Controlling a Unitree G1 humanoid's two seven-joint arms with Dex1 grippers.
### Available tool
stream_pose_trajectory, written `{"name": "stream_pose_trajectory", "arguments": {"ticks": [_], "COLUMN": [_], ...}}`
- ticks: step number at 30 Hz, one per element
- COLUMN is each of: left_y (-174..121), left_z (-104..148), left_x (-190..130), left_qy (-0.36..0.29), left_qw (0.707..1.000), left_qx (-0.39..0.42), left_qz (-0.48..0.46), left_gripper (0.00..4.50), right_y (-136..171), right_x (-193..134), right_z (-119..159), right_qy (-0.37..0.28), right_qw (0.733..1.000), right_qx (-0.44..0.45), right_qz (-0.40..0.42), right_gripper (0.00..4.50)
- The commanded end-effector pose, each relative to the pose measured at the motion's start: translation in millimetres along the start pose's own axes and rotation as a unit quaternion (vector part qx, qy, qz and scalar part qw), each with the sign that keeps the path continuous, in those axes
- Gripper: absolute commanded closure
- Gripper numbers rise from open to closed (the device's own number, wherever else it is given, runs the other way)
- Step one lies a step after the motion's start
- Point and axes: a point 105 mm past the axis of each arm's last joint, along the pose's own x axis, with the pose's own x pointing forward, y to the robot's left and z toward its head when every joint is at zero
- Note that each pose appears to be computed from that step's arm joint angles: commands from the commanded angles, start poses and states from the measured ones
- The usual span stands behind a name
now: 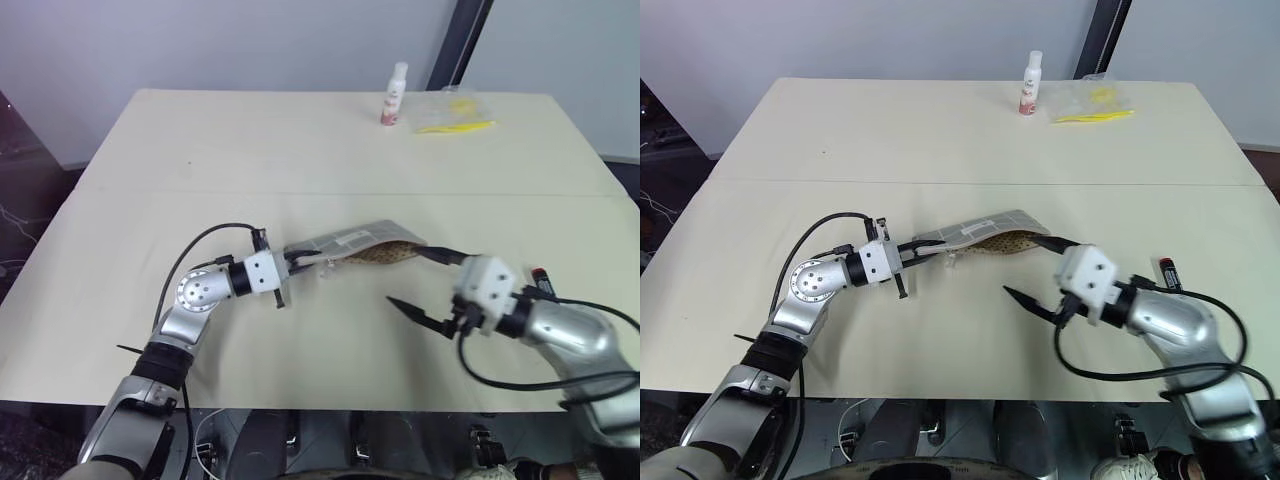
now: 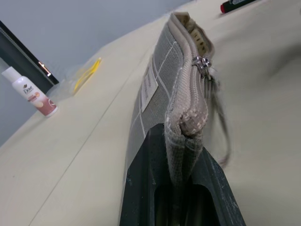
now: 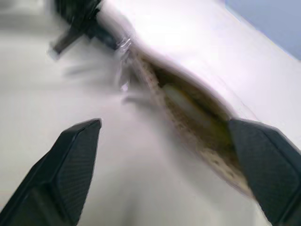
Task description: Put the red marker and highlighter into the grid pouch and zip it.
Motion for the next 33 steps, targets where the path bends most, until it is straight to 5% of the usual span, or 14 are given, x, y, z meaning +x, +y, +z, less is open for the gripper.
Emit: {"name": "stream_pose_trajectory", "arguments": {"ticks": [1, 5, 12, 16, 20, 25, 28, 33], "left_y": [0.7, -3.1, -1.0, -2.6, -1.9, -3.0, -2.9, -3.4], "left_z": [3.8, 5.2, 5.1, 5.2, 5.8, 5.0, 4.5, 3.8], "left_x": [1.4, 7.3, 11.8, 14.3, 14.4, 12.7, 11.8, 11.1], "left_qy": [-0.011, -0.022, -0.033, -0.037, -0.039, -0.037, -0.035, -0.033], "left_qw": [1.0, 1.0, 0.999, 0.999, 0.999, 0.999, 0.999, 0.999], "left_qx": [0.009, 0.009, 0.013, 0.018, 0.022, 0.025, 0.026, 0.026], "left_qz": [0.01, 0.001, -0.009, -0.015, -0.015, -0.016, -0.014, -0.014], "left_gripper": [4.5, 4.5, 4.5, 4.5, 4.5, 4.5, 4.5, 4.5], "right_y": [-52.7, -76.4, -66.5, -45.8, -47.4, -57.8, -54.1, -33.7], "right_x": [-44.4, -92.4, -147.0, -155.5, -155.6, -140.0, -105.3, -71.0], "right_z": [-26.6, -61.2, -102.5, -133.1, -141.7, -126.2, -81.3, -16.8], "right_qy": [0.088, 0.167, 0.258, 0.284, 0.257, 0.232, 0.176, 0.082], "right_qw": [0.982, 0.937, 0.888, 0.856, 0.838, 0.864, 0.941, 0.992], "right_qx": [0.034, 0.08, 0.135, 0.238, 0.296, 0.269, 0.157, 0.04], "right_qz": [-0.166, -0.296, -0.357, -0.36, -0.381, -0.357, -0.244, -0.093], "right_gripper": [0.05, 0.05, 0.05, 0.05, 1.41, 4.03, 4.22, 4.22]}}
